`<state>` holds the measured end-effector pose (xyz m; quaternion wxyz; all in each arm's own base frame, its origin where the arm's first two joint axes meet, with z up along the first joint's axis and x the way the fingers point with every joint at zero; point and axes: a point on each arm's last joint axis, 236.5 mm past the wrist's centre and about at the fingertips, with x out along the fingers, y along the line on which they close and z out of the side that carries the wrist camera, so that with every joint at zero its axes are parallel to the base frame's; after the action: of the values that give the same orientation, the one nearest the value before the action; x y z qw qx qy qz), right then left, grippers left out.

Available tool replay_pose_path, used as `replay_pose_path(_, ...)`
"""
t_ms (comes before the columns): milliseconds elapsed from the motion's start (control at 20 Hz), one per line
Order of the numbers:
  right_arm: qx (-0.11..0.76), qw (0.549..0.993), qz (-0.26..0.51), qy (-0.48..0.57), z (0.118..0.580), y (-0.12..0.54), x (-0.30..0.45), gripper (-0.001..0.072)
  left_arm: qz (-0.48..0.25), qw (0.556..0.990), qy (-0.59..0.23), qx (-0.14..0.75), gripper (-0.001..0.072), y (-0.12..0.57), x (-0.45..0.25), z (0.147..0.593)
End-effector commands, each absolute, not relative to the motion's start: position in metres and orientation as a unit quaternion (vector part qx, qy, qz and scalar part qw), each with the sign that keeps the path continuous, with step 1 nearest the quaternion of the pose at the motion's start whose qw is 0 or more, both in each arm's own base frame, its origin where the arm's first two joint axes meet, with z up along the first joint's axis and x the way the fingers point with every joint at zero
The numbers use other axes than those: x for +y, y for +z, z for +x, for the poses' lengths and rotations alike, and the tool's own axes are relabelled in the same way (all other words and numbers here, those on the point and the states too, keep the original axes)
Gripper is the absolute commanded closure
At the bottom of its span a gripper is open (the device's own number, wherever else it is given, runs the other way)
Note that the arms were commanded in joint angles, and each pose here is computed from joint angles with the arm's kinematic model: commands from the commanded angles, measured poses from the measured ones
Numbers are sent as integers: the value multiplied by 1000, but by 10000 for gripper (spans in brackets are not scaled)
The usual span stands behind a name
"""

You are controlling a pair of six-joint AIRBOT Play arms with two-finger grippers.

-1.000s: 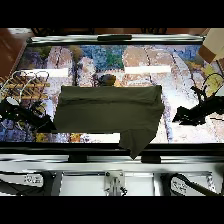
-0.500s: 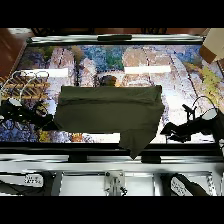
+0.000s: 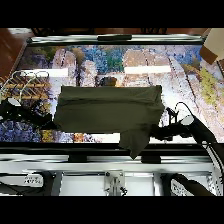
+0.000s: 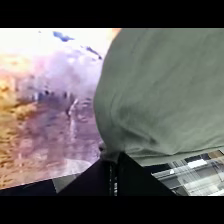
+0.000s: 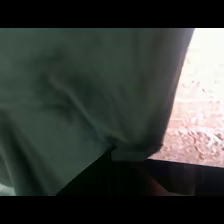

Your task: Fold the shirts.

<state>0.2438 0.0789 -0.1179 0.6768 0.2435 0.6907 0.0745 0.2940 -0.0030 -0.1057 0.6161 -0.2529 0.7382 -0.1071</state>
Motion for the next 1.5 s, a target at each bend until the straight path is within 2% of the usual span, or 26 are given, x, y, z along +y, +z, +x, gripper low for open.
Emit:
replay_pose_path(0,664,710,221,80,262,-109,77,652,-248,623,-118,733,674,-100,-3,299)
replay_pose_path(150,608,771,148,115,294,-56,65,653,-213,657,-145,708,675,-74,4,321)
replay_pose_path(250,577,807,96,81,318,-24,37,653,-205,694,-148,674,674,-47,9,348)
replay_pose_path(450,525,843,98,68,382,14,32,654,-195,743,-143,623,674,-17,4,401)
replay_pose_path(600,513,850,106,58,438,14,25,654,-214,756,-119,607,674,-16,5,443)
replay_pose_path(900,512,847,132,54,513,-22,29,654,-252,754,-121,595,673,-32,-7,507)
replay_pose_path(1150,505,847,166,37,543,-41,29,652,-267,762,-108,580,673,-46,-11,534)
replay_pose_path(1200,504,846,171,35,544,-44,30,639,-271,759,-106,583,654,-50,-13,534)
replay_pose_path(1250,506,845,171,35,544,-45,29,547,-270,756,-108,587,493,-53,-17,533)
replay_pose_path(1300,510,843,170,37,542,-46,30,281,-268,754,-111,589,246,-54,-20,533)
replay_pose_path(1350,520,839,154,49,535,-45,30,124,-266,752,-115,592,56,-51,-22,530)
replay_pose_path(1400,534,833,132,62,525,-44,26,124,-264,748,-121,598,24,-47,-23,527)
replay_pose_path(1450,553,823,118,59,513,-44,16,40,-260,743,-127,603,24,-41,-23,523)
